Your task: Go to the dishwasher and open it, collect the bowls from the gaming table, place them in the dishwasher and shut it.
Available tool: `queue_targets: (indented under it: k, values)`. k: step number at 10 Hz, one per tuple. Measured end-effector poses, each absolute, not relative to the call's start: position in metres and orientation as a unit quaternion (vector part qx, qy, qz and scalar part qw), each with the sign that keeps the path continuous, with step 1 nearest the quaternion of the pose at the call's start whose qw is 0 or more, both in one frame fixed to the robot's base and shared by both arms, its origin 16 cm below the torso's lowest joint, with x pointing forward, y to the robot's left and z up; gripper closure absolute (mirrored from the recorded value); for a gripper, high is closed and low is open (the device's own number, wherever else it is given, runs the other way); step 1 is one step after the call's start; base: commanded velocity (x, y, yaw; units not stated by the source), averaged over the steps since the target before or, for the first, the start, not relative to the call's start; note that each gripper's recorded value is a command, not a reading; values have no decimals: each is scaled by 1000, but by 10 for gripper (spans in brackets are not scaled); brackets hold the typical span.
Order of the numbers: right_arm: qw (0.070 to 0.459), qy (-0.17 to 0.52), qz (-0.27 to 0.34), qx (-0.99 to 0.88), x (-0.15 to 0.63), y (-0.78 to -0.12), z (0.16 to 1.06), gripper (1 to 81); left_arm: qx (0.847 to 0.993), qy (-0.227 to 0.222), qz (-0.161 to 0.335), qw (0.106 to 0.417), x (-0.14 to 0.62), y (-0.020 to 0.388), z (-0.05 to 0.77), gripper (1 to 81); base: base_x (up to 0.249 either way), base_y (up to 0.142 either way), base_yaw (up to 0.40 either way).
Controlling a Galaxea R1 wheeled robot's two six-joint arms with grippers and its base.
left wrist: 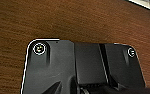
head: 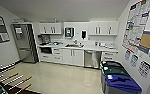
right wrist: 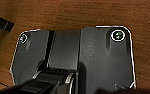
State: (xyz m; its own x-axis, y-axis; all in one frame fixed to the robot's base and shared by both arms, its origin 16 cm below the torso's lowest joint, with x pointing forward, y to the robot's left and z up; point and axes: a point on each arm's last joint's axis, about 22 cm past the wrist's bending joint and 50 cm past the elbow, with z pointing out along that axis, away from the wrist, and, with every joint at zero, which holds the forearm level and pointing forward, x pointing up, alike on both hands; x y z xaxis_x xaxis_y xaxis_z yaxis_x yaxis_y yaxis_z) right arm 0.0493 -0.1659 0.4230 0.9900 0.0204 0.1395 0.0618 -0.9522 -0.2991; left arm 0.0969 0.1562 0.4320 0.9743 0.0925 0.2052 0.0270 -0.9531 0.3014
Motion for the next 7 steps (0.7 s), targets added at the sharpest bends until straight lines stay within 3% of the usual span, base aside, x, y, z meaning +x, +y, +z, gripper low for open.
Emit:
queue_targets:
  k: [7]
  values:
    - [151, -21, -68, -986, 51, -168, 423, 10, 982, 30, 109, 150, 97, 156, 432, 10, 184, 0, 0]
